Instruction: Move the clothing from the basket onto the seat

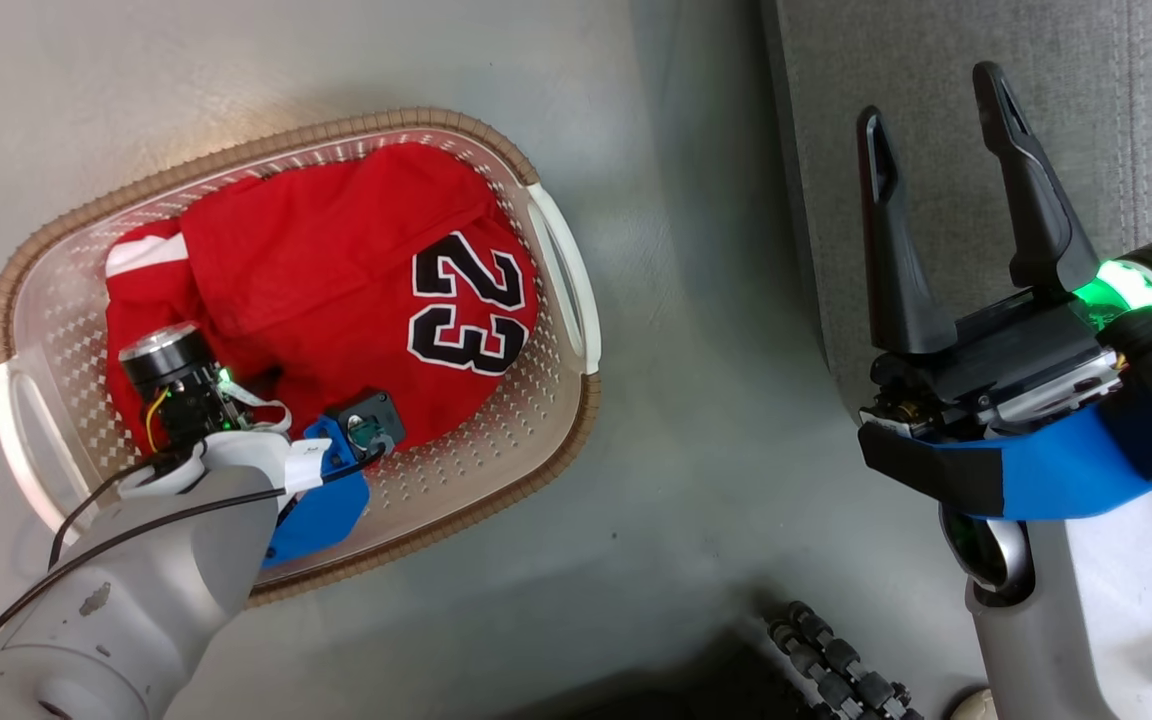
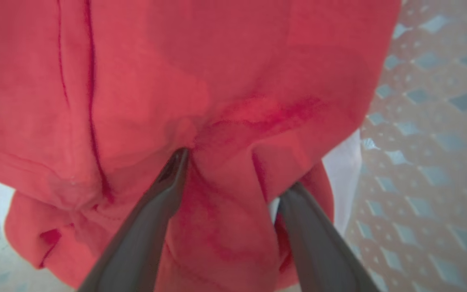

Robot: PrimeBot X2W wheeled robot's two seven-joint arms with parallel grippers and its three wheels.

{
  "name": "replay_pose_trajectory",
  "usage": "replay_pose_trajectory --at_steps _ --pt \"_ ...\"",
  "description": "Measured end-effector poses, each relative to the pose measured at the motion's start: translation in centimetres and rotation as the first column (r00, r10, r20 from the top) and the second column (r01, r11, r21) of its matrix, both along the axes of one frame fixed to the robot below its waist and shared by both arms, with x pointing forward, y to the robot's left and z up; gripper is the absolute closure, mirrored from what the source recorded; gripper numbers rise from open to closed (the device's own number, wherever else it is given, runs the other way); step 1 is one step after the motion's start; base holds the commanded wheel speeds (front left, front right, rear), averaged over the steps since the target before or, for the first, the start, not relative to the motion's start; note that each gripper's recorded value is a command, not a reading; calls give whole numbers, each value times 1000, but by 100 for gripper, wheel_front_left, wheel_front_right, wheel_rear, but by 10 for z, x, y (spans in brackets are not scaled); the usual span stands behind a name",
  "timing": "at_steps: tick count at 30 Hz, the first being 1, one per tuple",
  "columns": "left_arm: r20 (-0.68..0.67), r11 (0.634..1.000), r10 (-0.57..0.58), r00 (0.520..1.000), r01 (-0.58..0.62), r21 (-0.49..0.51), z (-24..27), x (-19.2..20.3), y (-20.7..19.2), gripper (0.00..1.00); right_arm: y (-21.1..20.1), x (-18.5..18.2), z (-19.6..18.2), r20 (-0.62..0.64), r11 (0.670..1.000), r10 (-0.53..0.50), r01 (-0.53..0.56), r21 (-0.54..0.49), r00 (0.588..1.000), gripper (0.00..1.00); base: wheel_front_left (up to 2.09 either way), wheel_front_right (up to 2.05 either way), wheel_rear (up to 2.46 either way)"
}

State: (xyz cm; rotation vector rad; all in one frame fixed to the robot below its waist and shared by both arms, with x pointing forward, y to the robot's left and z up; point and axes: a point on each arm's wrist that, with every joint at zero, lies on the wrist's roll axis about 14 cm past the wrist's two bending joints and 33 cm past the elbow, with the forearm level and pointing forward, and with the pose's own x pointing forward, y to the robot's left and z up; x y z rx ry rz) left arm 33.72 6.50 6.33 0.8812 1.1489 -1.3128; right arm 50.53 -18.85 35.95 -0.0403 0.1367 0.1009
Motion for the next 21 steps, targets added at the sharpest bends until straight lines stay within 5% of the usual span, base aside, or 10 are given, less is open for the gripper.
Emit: replay_pose_trajectory --at_steps 5,6,7,8,21 --pt "5 999 0 1000 0 -38 -4 4 -8 0 0 -1 -8 -18 1000 -1 1 0 1000 0 0 0 0" --pt "5 999 2 1000 -2 -43 -4 4 -9 18 0 -1 -9 -20 1000 -1 1 0 1000 0 0 0 0" --pt "5 999 4 1000 -4 -49 -4 4 -10 78 0 -1 -10 -21 1000 -1 1 1 1000 0 0 0 0" --pt "6 998 6 1000 -6 -56 -4 5 -11 100 0 -1 -10 -21 1000 0 0 2 1000 0 0 0 0" --pt "50 979 84 995 -73 -191 34 18 -38 100 8 3 13 29 1000 13 -14 26 999 0 0 0 0"
